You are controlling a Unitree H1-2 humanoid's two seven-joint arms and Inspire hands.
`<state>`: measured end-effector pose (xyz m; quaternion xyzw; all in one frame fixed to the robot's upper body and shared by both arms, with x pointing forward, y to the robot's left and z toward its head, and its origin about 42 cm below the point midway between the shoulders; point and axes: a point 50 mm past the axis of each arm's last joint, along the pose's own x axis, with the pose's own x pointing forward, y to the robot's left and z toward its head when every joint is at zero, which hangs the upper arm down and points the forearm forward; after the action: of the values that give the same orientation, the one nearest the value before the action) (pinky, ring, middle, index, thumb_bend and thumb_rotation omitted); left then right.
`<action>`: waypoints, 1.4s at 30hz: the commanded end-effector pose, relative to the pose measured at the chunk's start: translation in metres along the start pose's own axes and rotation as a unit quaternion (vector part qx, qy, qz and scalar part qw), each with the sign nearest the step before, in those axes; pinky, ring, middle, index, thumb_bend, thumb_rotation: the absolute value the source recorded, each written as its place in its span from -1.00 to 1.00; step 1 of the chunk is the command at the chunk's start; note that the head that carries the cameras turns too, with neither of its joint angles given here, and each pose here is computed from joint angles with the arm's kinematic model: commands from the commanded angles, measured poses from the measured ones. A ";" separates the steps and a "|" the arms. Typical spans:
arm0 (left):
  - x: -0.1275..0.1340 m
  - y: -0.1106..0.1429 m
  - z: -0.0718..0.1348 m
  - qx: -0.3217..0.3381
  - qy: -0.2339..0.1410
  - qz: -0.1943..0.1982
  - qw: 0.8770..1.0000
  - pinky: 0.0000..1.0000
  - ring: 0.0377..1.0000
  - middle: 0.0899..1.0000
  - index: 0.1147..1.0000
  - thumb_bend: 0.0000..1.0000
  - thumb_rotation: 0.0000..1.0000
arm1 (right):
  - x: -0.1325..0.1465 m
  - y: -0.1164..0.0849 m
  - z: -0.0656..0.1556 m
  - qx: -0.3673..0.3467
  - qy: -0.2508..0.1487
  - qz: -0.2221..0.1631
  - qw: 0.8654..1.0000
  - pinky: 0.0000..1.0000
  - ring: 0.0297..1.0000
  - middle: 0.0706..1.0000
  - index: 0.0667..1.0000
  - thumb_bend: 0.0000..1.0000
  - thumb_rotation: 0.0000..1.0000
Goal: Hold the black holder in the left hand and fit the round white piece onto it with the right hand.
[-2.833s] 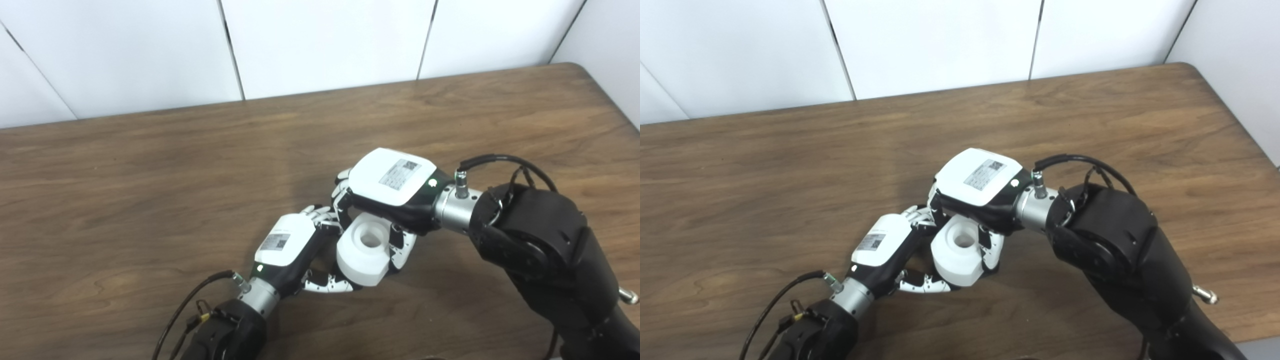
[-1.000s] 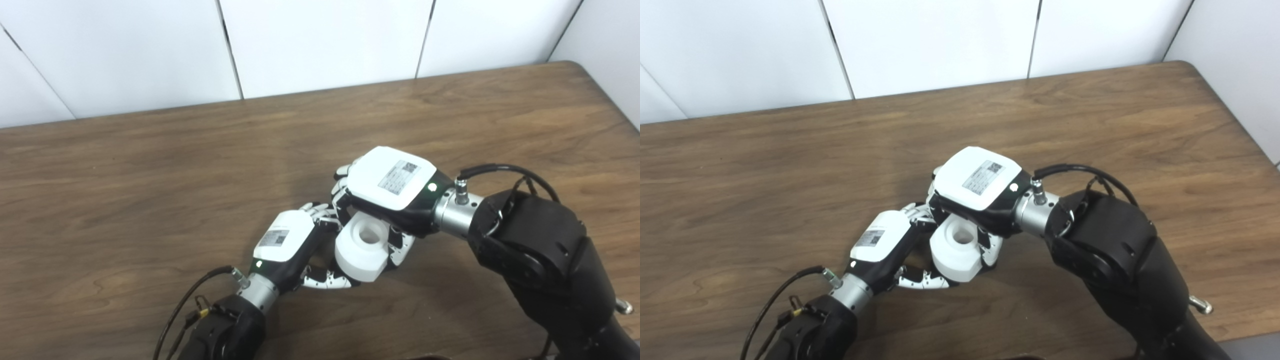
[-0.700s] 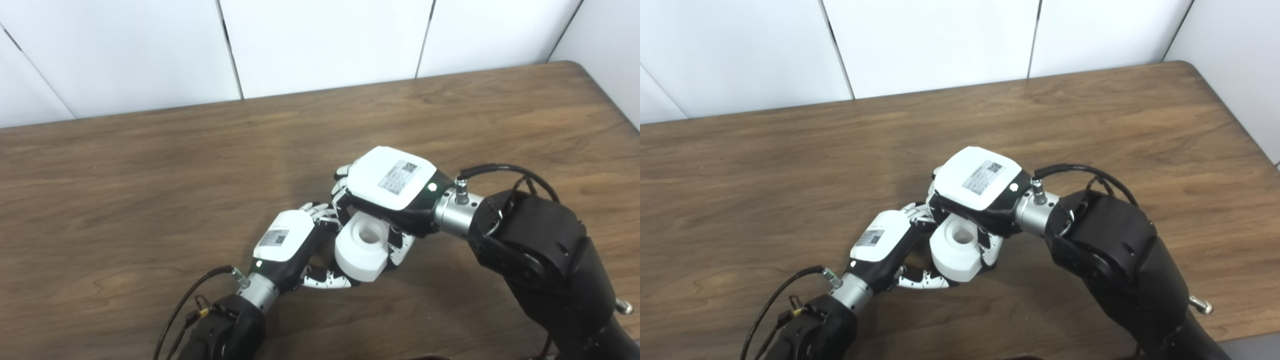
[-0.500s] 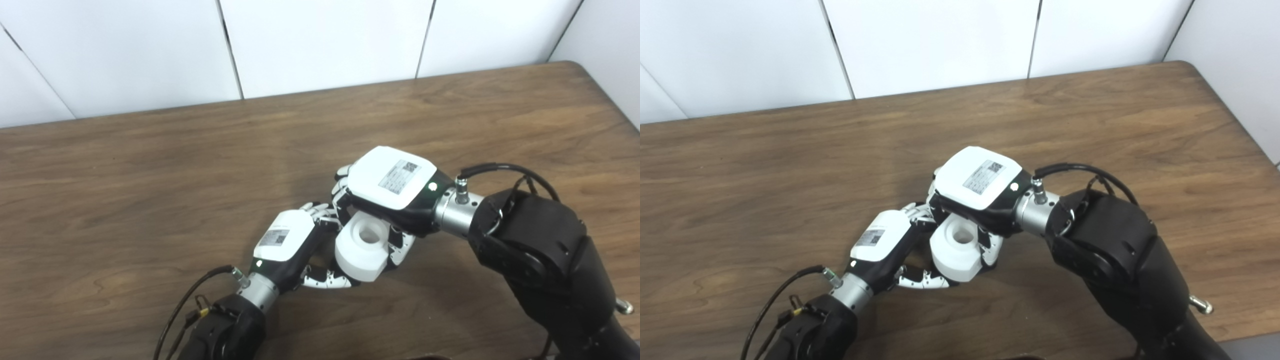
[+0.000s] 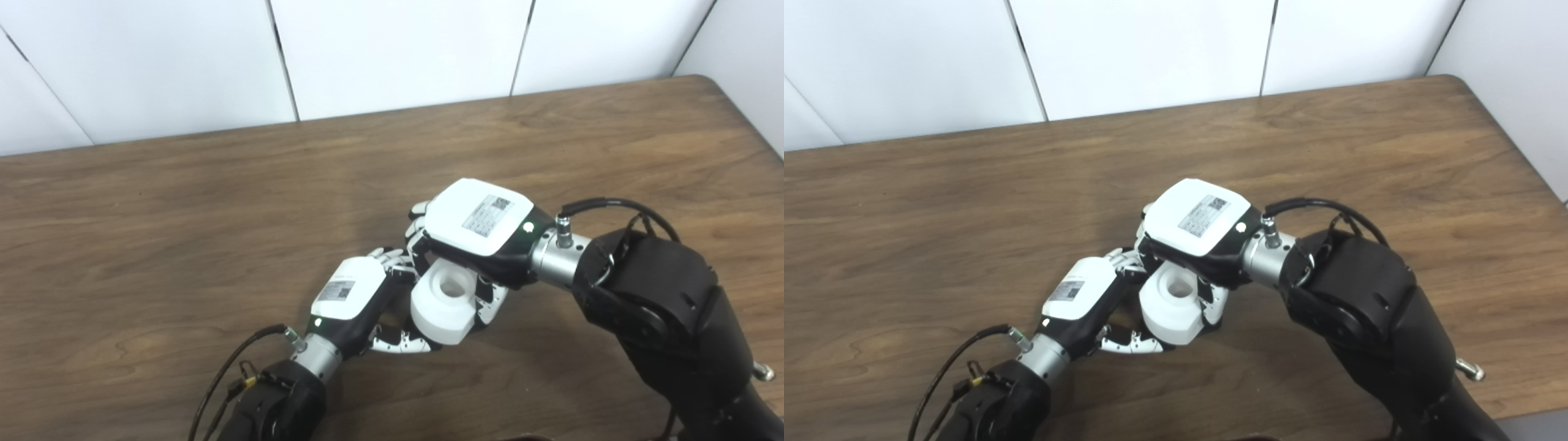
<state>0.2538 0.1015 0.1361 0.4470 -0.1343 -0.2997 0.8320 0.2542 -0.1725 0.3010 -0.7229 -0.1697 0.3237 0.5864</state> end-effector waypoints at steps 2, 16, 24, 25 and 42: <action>0.004 -0.001 0.001 -0.001 -0.001 -0.007 1.000 0.85 0.77 0.60 -0.16 0.04 -0.90 | 0.002 0.004 -0.004 -0.011 0.002 0.027 1.000 0.65 0.76 0.55 -0.09 0.05 -0.70; 0.006 -0.002 -0.001 0.000 0.000 -0.009 1.000 0.85 0.78 0.61 -0.16 0.04 -0.90 | 0.000 -0.004 -0.005 -0.021 0.000 0.037 0.999 0.72 0.80 0.59 0.08 0.69 -0.56; 0.007 -0.002 -0.001 0.002 0.003 -0.012 1.000 0.86 0.78 0.62 -0.16 0.03 -0.90 | 0.001 -0.005 -0.005 -0.029 0.003 0.043 0.999 0.74 0.85 0.63 0.19 1.00 -0.38; 0.007 -0.002 -0.001 0.002 0.002 -0.011 1.000 0.85 0.78 0.62 -0.16 0.04 -0.90 | 0.001 -0.005 -0.005 -0.029 0.004 0.044 0.999 0.75 0.85 0.64 0.20 1.00 -0.37; 0.007 -0.001 -0.001 0.001 0.000 -0.010 1.000 0.85 0.77 0.61 -0.16 0.04 -0.90 | 0.001 -0.008 -0.007 -0.035 0.012 0.041 0.998 0.76 0.88 0.69 0.29 1.00 -0.33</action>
<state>0.2560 0.1008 0.1357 0.4476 -0.1348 -0.3002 0.8315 0.2571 -0.1729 0.3032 -0.7392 -0.1616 0.3298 0.5646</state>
